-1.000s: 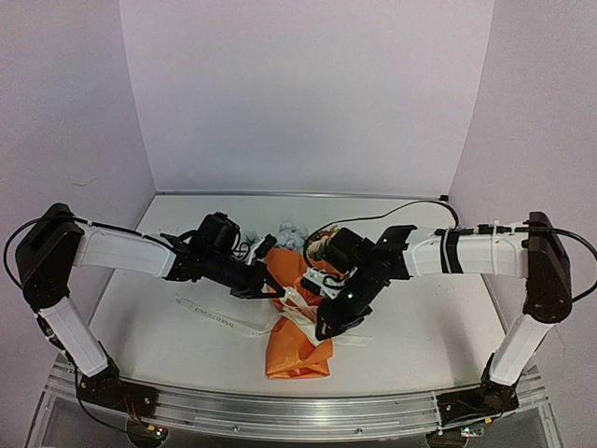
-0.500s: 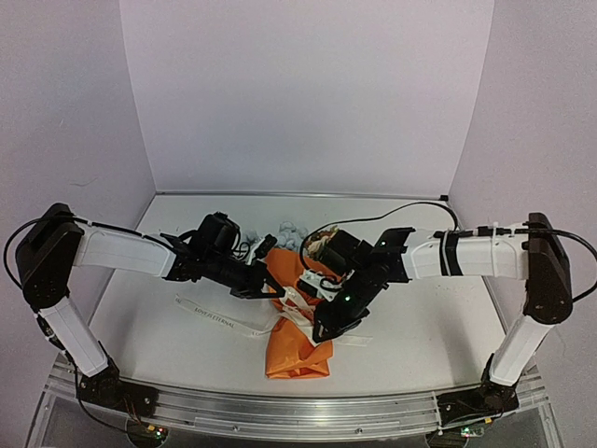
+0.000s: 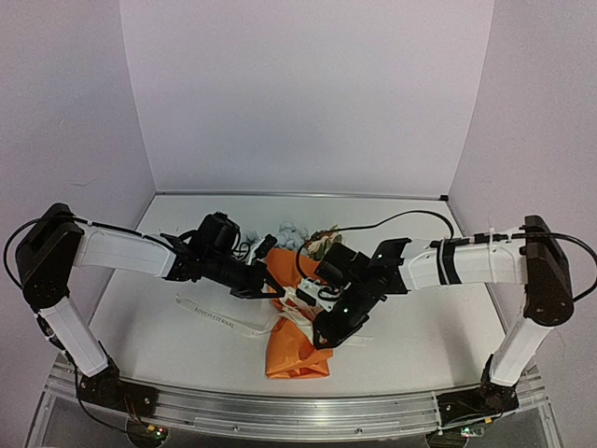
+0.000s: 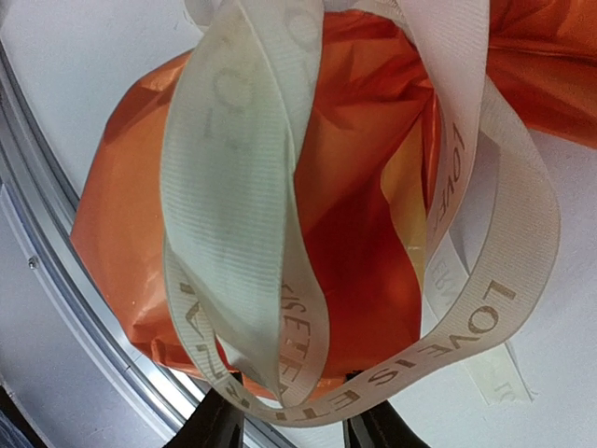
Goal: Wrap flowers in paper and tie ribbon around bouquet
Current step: Cross the half-tied ribbon over the folded bouquet.
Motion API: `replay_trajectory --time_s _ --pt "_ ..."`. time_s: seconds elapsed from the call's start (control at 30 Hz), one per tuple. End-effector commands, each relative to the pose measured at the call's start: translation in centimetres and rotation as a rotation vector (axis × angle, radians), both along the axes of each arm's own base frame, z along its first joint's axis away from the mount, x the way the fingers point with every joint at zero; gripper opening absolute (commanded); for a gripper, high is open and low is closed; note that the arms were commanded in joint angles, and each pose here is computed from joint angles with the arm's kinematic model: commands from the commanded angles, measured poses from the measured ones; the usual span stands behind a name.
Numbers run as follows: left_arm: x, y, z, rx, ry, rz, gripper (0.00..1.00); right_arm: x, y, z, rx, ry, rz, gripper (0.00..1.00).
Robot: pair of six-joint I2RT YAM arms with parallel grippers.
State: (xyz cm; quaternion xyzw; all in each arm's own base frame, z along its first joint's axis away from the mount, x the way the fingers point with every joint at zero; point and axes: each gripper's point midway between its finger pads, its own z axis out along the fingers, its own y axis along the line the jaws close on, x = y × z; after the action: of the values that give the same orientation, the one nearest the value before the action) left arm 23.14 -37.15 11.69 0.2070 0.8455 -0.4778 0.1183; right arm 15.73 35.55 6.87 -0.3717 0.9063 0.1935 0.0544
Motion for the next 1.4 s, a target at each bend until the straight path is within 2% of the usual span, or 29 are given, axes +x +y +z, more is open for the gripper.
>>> replay_trajectory --time_s 0.0,0.17,0.3,0.4,0.9,1.37 --pt "0.1 -0.3 1.9 -0.05 -0.04 -0.015 0.0 1.2 0.9 1.1 0.039 -0.081 0.007 0.37" --pt "0.1 -0.3 2.1 -0.052 -0.044 -0.015 0.0 1.2 1.5 1.3 0.052 -0.077 0.013 0.32" --pt "0.2 -0.3 2.3 -0.055 -0.049 -0.014 0.0 0.9 1.7 1.4 0.06 -0.061 0.016 0.18" --pt "0.3 -0.1 2.3 -0.047 -0.057 0.004 0.0 0.5 1.5 1.5 0.058 -0.042 0.019 0.01" --pt "1.1 3.0 1.2 0.018 -0.091 0.182 0.0 0.2 -1.8 2.3 -0.06 -0.072 0.018 0.0" --pt "1.0 4.1 1.0 0.025 -0.105 0.231 0.0 0.0 -2.1 2.3 -0.118 -0.037 0.035 0.02"
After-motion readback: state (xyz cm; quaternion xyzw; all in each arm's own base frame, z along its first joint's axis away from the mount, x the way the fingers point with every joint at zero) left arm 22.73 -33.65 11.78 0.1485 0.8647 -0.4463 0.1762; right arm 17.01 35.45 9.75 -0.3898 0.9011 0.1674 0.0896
